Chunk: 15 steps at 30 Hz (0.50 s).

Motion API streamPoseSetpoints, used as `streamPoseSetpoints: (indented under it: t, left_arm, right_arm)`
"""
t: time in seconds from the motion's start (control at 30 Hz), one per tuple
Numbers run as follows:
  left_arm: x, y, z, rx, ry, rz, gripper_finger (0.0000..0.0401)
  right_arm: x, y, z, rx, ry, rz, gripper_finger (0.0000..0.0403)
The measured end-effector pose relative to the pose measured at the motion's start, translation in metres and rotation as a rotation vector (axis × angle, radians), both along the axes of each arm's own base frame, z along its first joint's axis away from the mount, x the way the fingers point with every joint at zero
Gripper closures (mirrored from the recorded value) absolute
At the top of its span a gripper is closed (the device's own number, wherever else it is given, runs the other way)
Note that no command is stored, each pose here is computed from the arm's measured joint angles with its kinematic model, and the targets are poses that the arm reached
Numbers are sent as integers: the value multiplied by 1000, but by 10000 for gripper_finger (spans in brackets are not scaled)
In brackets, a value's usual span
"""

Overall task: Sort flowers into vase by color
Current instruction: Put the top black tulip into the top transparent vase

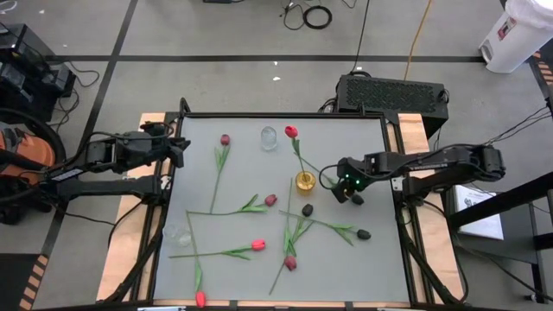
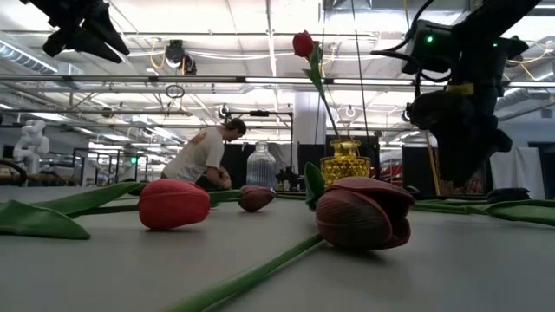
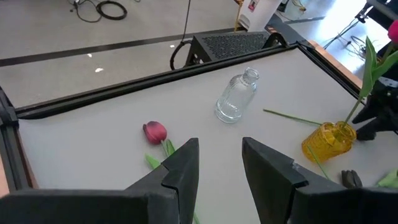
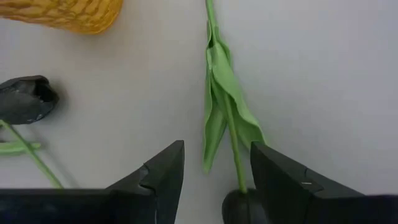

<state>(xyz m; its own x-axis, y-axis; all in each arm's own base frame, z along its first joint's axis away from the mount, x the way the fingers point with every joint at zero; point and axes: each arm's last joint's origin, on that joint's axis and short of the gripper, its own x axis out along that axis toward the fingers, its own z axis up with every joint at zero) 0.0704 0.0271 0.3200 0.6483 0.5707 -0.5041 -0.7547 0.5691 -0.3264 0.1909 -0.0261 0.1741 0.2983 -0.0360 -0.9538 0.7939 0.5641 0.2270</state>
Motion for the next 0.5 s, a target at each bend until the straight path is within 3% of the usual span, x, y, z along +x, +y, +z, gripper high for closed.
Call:
streamPoseSetpoints:
  t: [0.5]
  left_arm:
    - [0,0,0,-1,0,-1,271]
  right_arm:
    - [6,-10,-10,-49,35,124,227]
